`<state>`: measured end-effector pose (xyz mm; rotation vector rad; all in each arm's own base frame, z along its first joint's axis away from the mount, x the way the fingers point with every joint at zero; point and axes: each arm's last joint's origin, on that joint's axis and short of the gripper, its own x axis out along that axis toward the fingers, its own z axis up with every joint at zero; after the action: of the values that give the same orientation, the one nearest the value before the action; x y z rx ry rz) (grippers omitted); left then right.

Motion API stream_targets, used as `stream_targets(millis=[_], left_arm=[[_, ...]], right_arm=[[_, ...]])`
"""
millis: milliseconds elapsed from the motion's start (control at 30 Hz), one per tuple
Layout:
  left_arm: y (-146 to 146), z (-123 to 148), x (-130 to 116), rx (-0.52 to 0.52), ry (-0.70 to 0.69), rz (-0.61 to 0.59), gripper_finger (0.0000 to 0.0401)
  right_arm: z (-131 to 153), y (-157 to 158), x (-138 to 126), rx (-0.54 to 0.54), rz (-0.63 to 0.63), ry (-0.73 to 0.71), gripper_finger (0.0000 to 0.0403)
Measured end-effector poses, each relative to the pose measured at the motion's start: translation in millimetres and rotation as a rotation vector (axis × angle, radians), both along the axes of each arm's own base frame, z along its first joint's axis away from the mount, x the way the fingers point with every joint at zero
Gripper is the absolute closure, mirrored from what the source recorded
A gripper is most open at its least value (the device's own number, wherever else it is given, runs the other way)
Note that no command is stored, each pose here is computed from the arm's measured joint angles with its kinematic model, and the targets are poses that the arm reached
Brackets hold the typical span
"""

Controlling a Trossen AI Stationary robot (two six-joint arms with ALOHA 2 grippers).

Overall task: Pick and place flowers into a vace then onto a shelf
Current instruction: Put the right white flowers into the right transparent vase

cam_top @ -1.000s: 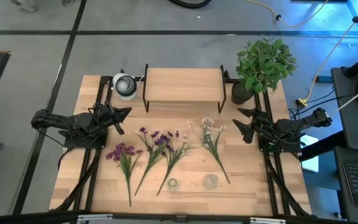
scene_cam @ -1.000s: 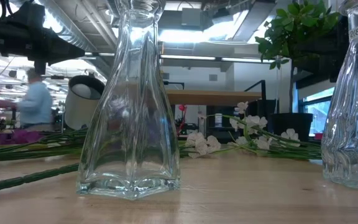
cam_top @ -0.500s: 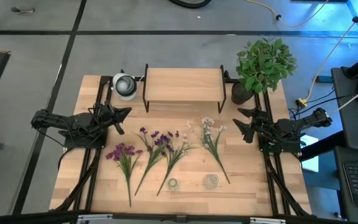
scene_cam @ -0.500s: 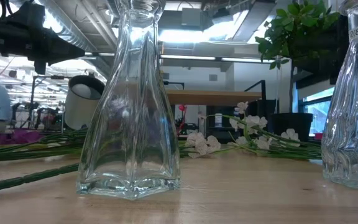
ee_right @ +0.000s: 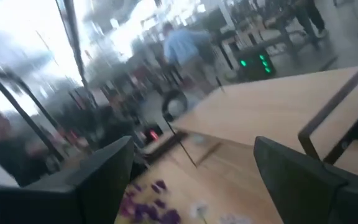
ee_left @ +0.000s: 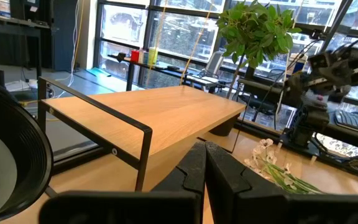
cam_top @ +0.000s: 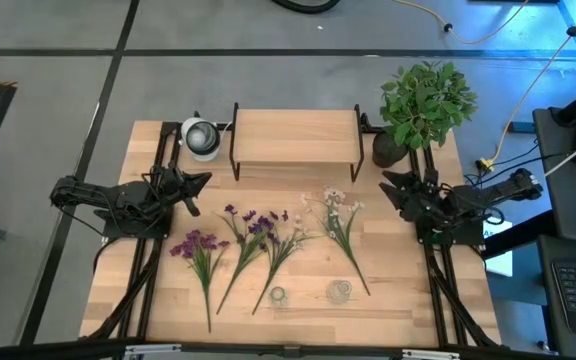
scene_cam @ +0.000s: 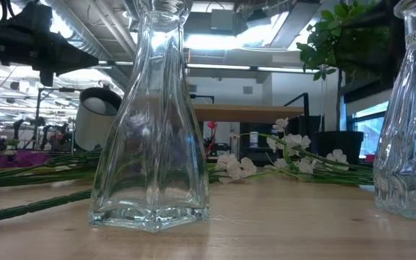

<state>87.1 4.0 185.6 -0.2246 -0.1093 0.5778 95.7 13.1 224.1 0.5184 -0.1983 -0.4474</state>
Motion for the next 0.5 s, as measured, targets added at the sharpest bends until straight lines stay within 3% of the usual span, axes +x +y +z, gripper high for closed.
stream_targets(millis=[267,500], left_arm=[[0.0,0.0,0.0,0.0,0.0,0.0,0.0397],[0.0,0.1,0.0,0.0,-0.001,0.0,0.0397]], right_arm=[[46.0,19.0,45.2,0.041,0.049,0.46,0.0068],[47.0,45.8,100.7,0.281,0.06,0.898,0.0068]])
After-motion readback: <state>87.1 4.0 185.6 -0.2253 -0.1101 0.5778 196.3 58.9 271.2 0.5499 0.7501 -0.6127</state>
